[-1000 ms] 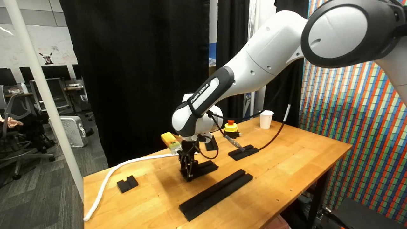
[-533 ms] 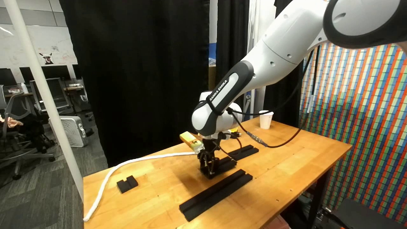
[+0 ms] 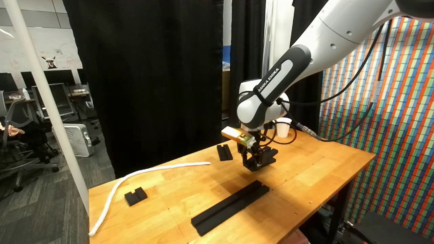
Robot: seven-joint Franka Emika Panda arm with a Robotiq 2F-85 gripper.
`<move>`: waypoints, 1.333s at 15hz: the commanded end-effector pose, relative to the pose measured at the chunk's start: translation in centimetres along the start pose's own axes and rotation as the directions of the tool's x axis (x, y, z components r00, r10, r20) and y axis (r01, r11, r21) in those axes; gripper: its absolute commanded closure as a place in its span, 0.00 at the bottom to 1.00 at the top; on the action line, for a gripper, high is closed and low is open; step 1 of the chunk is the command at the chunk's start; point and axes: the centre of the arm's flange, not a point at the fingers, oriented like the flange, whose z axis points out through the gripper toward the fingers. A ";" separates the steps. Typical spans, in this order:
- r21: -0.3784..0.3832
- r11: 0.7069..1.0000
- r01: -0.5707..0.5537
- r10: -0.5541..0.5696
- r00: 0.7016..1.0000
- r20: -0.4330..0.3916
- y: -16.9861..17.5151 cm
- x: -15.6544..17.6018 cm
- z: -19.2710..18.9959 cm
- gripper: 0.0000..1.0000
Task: Connect the back pads
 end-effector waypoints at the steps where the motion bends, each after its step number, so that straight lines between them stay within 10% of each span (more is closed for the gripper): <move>1: 0.025 0.998 0.063 -0.063 0.998 -0.005 2.8 4.0 -2.0 0.55; 20: 0.090 0.992 0.088 -0.109 0.961 0.254 6.0 2.9 3.2 0.55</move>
